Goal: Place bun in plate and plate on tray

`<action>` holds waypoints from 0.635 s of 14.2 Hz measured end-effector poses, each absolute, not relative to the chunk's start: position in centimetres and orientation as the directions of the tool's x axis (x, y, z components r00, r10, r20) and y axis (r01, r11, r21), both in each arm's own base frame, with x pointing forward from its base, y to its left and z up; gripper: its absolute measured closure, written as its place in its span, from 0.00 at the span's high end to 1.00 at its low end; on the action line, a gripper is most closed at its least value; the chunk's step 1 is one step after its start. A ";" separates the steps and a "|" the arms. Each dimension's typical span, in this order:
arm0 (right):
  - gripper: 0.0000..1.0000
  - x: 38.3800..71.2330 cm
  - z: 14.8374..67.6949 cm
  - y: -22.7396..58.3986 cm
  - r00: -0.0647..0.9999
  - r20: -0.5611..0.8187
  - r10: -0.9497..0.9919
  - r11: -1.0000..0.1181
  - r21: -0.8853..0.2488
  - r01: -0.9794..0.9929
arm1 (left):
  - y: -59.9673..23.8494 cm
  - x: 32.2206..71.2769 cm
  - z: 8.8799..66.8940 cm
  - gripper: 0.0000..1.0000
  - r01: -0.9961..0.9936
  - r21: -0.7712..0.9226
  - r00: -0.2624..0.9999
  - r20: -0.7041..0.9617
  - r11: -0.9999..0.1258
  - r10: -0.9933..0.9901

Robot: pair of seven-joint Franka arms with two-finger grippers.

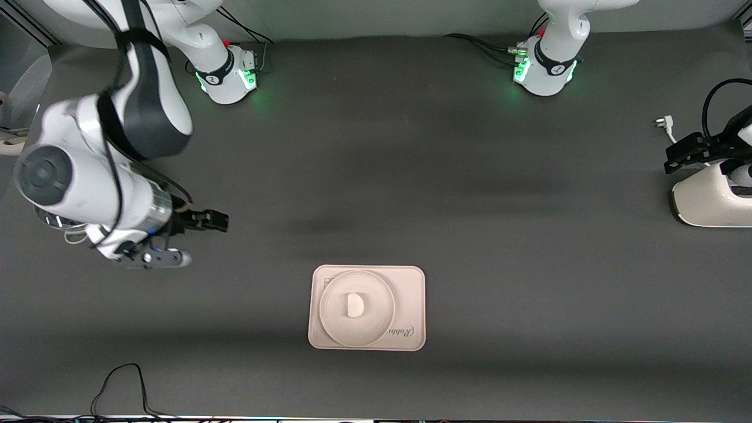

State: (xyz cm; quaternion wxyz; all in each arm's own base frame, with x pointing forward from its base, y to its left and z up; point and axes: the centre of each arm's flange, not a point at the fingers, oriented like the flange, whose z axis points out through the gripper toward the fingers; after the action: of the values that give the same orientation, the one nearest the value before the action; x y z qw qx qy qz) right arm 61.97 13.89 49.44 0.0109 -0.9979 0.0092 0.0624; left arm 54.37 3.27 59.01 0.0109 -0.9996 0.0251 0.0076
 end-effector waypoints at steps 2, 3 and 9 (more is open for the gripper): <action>1.00 61.2 51.5 11.9 0.992 -0.122 -0.037 -0.999 -0.022 -0.040 | 3.3 54.3 58.9 1.00 -0.050 -0.021 0.998 -0.024 -0.999 -0.050; 1.00 60.9 52.3 10.8 0.992 -0.114 -0.049 -0.998 -0.021 -0.052 | 3.3 54.3 58.9 1.00 -0.050 -0.020 0.998 -0.025 -0.999 -0.050; 1.00 59.5 53.3 3.7 0.988 -0.120 -0.100 -0.994 -0.041 -0.106 | 3.3 54.3 58.9 1.00 -0.050 -0.020 0.998 -0.025 -0.999 -0.050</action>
State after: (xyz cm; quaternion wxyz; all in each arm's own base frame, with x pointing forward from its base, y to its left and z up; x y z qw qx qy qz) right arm 59.53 3.68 53.27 0.0234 -0.9966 0.0516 0.0592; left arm 54.27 3.27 58.93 0.0103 -0.9996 0.0250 0.0123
